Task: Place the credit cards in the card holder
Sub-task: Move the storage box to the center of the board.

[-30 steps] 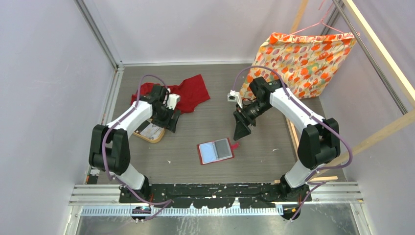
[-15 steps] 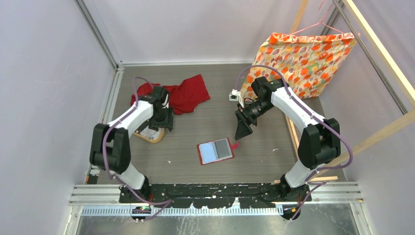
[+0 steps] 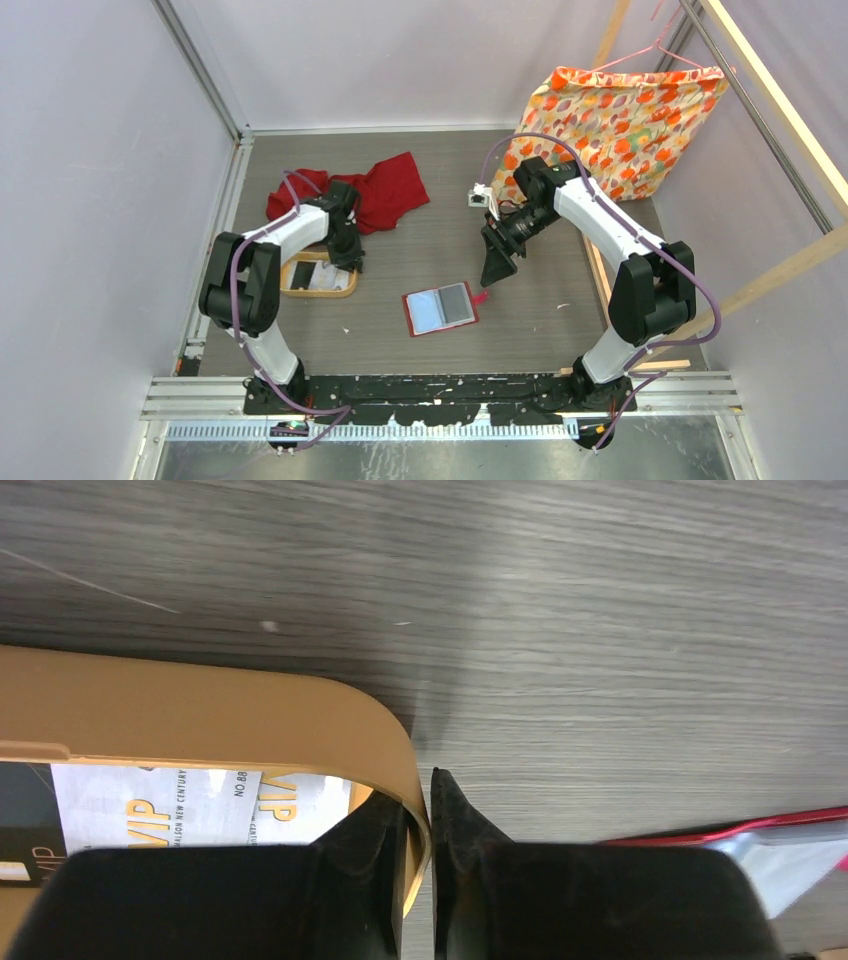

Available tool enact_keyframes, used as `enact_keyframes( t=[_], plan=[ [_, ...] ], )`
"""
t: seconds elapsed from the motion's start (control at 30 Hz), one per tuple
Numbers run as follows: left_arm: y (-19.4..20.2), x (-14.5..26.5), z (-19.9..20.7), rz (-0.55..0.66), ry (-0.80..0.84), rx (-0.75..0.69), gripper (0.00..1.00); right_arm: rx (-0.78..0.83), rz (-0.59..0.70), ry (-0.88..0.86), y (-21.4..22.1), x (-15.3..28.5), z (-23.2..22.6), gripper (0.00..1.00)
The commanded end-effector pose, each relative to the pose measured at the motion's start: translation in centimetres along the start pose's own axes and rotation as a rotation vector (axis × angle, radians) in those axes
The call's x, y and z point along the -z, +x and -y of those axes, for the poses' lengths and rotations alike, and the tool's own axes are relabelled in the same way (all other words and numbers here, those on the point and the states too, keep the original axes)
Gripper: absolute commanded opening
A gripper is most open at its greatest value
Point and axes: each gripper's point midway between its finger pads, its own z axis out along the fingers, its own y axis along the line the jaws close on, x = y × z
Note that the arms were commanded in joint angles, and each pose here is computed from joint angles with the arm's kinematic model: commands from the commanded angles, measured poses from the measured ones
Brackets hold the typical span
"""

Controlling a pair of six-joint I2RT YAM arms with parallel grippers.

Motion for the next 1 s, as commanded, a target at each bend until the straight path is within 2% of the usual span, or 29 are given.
enact_keyframes(
  t=[0.0, 0.13, 0.4, 0.6, 0.7, 0.8, 0.87, 0.97],
  plan=[
    [-1.0, -0.1, 6.9, 0.010, 0.196, 0.114, 0.06, 0.062, 0.034, 0.015, -1.4, 1.0, -0.7, 0.82],
    [-2.4, -1.0, 12.6, 0.027, 0.290, 0.179, 0.02, 0.067, 0.029, 0.031, -1.2, 1.2, -0.6, 0.82],
    [-5.3, -2.9, 24.8, 0.015, 0.436, 0.211, 0.02, 0.081, 0.029, 0.055, -1.3, 1.6, -0.6, 0.82],
    [-7.7, -4.4, 30.2, 0.018, 0.514, 0.249, 0.05, 0.073, 0.050, 0.095, -1.2, 2.5, -0.1, 0.82],
    [-8.6, -4.6, 32.3, 0.015, 0.571, 0.250, 0.13, 0.068, 0.055, 0.102, -1.2, 2.7, 0.0, 0.82],
    [-9.4, -3.5, 33.7, 0.037, 0.624, 0.225, 0.25, 0.063, 0.056, 0.096, -1.1, 2.6, 0.1, 0.82],
    [-10.2, -1.9, 33.7, 0.085, 0.646, 0.198, 0.39, 0.072, 0.056, 0.088, -1.1, 2.6, 0.0, 0.82],
    [-11.1, 0.4, 33.1, 0.153, 0.682, 0.137, 0.49, 0.092, 0.056, 0.064, -1.0, 2.6, -0.5, 0.82]
  ],
)
